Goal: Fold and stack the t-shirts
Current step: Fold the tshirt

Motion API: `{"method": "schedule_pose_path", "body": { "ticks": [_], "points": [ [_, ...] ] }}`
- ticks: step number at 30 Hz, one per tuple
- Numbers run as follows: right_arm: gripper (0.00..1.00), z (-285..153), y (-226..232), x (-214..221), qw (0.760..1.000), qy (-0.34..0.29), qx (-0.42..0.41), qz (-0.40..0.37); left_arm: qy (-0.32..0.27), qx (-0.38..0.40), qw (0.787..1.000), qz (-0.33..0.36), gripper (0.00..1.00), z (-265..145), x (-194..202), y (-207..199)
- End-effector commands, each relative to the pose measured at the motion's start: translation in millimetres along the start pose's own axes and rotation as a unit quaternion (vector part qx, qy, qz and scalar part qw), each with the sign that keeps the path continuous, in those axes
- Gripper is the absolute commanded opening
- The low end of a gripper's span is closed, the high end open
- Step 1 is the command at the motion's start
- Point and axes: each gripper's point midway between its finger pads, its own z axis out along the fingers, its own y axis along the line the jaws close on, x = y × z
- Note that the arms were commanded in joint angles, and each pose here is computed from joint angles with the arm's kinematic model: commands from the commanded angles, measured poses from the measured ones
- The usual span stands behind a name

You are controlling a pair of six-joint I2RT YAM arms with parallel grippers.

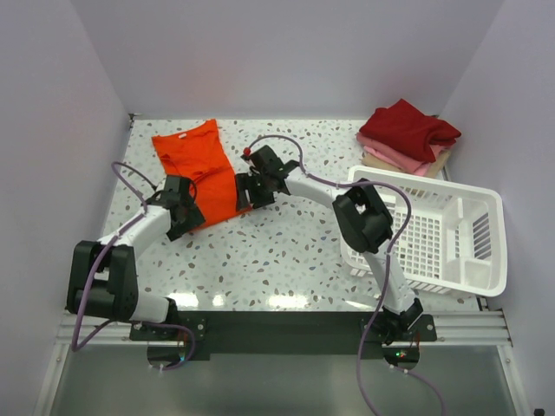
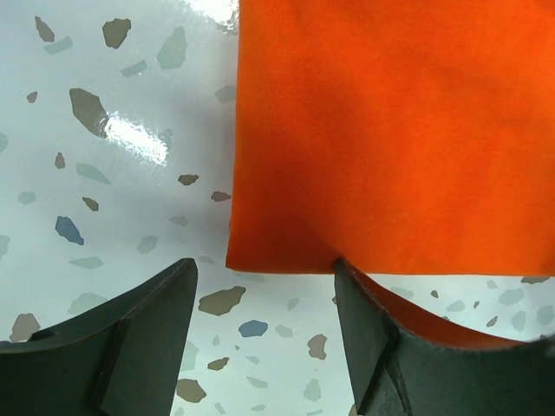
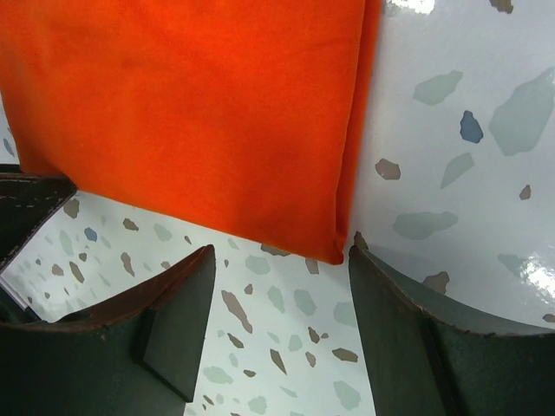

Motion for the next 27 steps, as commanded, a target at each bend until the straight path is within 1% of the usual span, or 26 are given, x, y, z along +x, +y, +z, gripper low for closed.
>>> {"method": "schedule_pose_path", "body": {
  "ticks": [1,2,3,5,6,7,8,9,10,11,12,13,16,17,23,27],
  "points": [
    [0.66,0.9,1.4,-9.6,1.000,-0.007,0.009,-0.016,-0.019,-0.005,1.000,0.004,0.68,9.0,-8.0,-2.7],
    [0.65,1.4,0.9,-9.0,1.000,-0.006,0.011,-0.017,-0.020,-0.004,1.000,0.005,0.67,9.3,-10.2,-4.4],
    [0.63,4.4,-2.2,-6.8,1.000,-0.002,0.016,-0.018,-0.020,-0.006,1.000,0.008,0.63,11.0,-10.4,-4.5],
    [0.55,5.3,-4.0,-7.4,1.000,-0.002,0.020,-0.020,-0.018,-0.008,1.000,0.011,0.54,14.5,-11.2,-5.6],
    [0.52,6.2,-5.1,-6.5,1.000,0.000,0.022,-0.020,-0.018,-0.007,1.000,0.013,0.45,15.6,-11.4,-6.2],
    [0.46,6.7,-6.9,-6.3,0.999,-0.001,0.026,-0.021,-0.015,-0.009,1.000,0.016,0.41,17.9,-9.5,-5.6],
    [0.43,7.2,-8.5,-4.1,0.999,0.003,0.029,-0.020,-0.013,-0.008,1.000,0.017,0.37,18.9,-8.9,-6.0],
    [0.40,7.0,-8.8,-2.9,0.999,0.005,0.029,-0.020,-0.008,-0.004,1.000,0.022,0.27,20.1,-7.2,-7.7],
    [0.33,7.1,-9.2,-1.9,0.999,0.007,0.029,-0.021,-0.008,-0.001,1.000,0.024,0.23,20.0,-6.8,-9.3],
    [0.28,6.6,-9.9,0.2,0.999,0.011,0.030,-0.021,-0.006,0.002,1.000,0.028,0.18,20.0,-5.5,-10.3],
    [0.23,5.5,-9.0,-0.6,0.999,0.010,0.029,-0.022,-0.002,0.009,0.999,0.034,0.12,19.4,-3.4,-13.1],
    [0.13,4.8,-8.3,1.7,0.999,0.013,0.027,-0.025,-0.002,0.016,0.999,0.037,0.10,18.0,-3.1,-16.0],
    [0.03,1.7,-5.6,3.8,0.999,0.018,0.021,-0.026,0.000,0.031,0.998,0.049,0.08,12.7,0.4,-22.6],
    [0.01,-0.4,-2.8,3.5,0.999,0.019,0.014,-0.026,0.003,0.032,0.998,0.053,0.06,11.6,2.9,-23.0],
    [0.00,-16.5,8.5,5.0,1.000,0.017,-0.006,-0.023,0.021,0.042,0.997,0.066,0.01,9.1,18.2,-18.7],
    [0.00,-24.7,4.9,16.1,0.999,0.027,0.002,-0.020,0.032,0.065,0.995,0.075,0.00,6.3,28.0,-22.8]
  ]
}}
